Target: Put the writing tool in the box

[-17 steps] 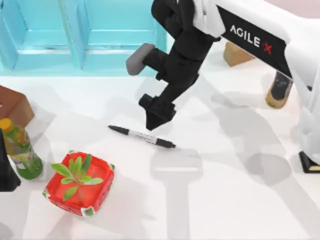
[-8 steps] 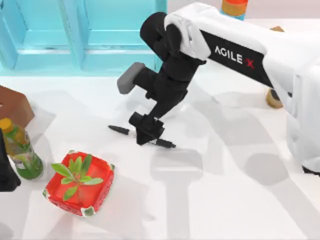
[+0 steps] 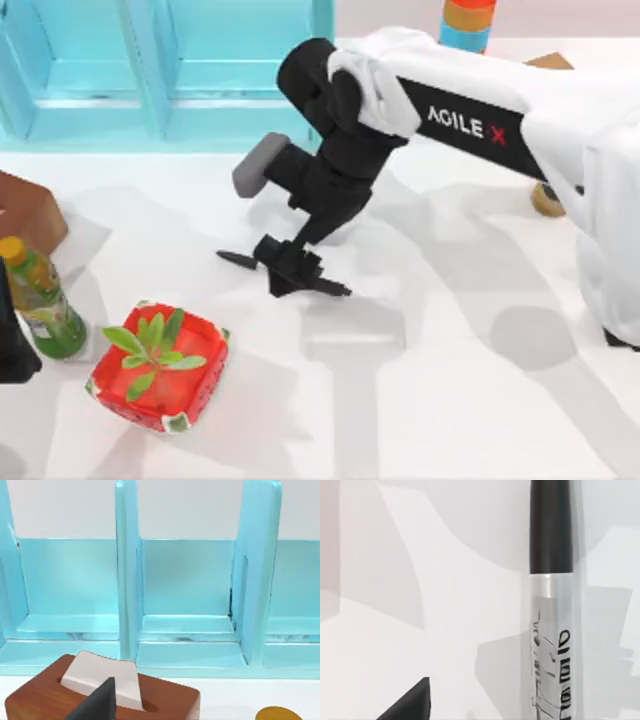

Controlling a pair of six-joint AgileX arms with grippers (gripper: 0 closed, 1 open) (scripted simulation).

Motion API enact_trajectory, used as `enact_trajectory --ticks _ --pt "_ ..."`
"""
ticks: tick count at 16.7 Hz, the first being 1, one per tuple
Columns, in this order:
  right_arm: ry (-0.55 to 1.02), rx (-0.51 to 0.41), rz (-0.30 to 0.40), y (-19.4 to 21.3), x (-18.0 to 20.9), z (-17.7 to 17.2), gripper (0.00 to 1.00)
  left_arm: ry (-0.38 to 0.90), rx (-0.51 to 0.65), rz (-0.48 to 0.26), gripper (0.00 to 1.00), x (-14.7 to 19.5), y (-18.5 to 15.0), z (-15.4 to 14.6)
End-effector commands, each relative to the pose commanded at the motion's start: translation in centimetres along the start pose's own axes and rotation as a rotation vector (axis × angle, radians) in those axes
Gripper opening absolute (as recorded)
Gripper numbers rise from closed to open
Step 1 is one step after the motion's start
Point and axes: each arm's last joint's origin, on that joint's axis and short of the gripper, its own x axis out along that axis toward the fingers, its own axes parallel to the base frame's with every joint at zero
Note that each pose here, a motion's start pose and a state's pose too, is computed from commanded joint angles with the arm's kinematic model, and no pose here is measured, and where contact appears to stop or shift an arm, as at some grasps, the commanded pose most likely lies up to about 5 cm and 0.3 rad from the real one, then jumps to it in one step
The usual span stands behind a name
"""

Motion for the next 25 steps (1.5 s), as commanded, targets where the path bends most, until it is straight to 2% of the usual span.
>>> enact_trajectory --ticks 1,14,22,23,25 --pt "0.0 0.0 0.0 0.0 0.0 0.0 1.0 0.0 0.0 0.0 1.0 0.0 0.0 0.0" --pt "0.0 0.0 0.0 0.0 0.0 0.0 0.02 0.0 0.0 0.0 1.0 0.0 0.0 0.0" --pt "0.0 0.0 0.0 0.0 0.0 0.0 0.0 0.0 0.0 0.0 1.0 0.0 0.0 0.0" --pt "-0.049 -0.017 -0.058 -0.3 -3.1 0.5 0.0 0.0 0.0 0.0 1.0 0.0 0.0 0.0" --pt "-0.049 -0.017 -0.057 -0.3 -3.3 0.6 0.0 0.0 0.0 0.0 1.0 0.0 0.0 0.0"
